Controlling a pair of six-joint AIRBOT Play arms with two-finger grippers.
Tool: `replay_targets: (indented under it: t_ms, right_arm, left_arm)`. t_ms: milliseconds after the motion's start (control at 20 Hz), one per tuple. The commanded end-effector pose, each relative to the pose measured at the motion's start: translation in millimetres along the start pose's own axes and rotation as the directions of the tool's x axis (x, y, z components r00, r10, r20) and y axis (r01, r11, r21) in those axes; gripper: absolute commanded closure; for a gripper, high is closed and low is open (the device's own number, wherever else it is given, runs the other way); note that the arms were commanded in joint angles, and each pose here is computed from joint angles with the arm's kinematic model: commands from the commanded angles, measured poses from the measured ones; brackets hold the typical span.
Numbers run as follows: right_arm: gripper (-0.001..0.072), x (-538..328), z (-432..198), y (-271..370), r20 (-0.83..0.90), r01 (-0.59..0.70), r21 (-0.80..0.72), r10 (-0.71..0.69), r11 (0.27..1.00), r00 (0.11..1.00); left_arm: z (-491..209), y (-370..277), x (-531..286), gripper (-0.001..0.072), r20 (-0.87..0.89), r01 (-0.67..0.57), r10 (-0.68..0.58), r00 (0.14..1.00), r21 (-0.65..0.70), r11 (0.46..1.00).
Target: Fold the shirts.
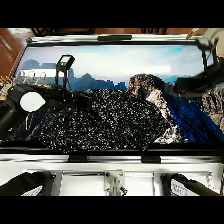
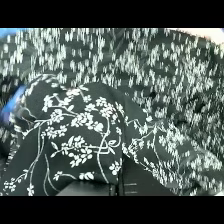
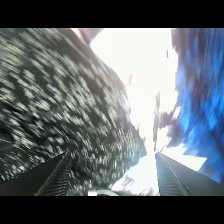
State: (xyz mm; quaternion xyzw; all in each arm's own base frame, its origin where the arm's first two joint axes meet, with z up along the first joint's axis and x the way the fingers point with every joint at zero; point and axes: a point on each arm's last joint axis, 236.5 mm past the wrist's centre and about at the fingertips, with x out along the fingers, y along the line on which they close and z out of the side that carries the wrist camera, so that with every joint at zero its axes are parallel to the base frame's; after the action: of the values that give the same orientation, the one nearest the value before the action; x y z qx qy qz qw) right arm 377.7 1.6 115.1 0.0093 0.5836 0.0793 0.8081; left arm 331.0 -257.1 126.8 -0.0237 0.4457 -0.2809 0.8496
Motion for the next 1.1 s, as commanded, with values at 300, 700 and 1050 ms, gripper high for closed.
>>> replay_targets:
  t_ms: [300, 700, 1050]
  right_arm:
    - [0.0088, 75.7, -48.4, -24.5, -0.165, -0.13, 0.199, 0.164, 0.971, 0.973]
    - [0.0088, 113.3, -50.8, -10.5, -0.222, -0.232, 0.232, 0.284, 0.945, 0.933]
    - [0.0088, 134.5, -63.2, -13.3, -0.291, -0.237, 0.243, 0.303, 0.941, 0.907]
  left_arm:
    - [-43.8, 8.8, 70.2, 0.0654, -0.14, 0.005, -0.028, 0.99, -0.166, 0.986]
    - [-111.9, 15.4, 74.8, 0.014, -0.427, -0.058, -0.022, 0.904, -0.174, 0.983]
    - [-122.8, 64.6, 5.1, 0.0038, -0.572, -0.243, 0.191, 0.797, -0.015, 0.97]
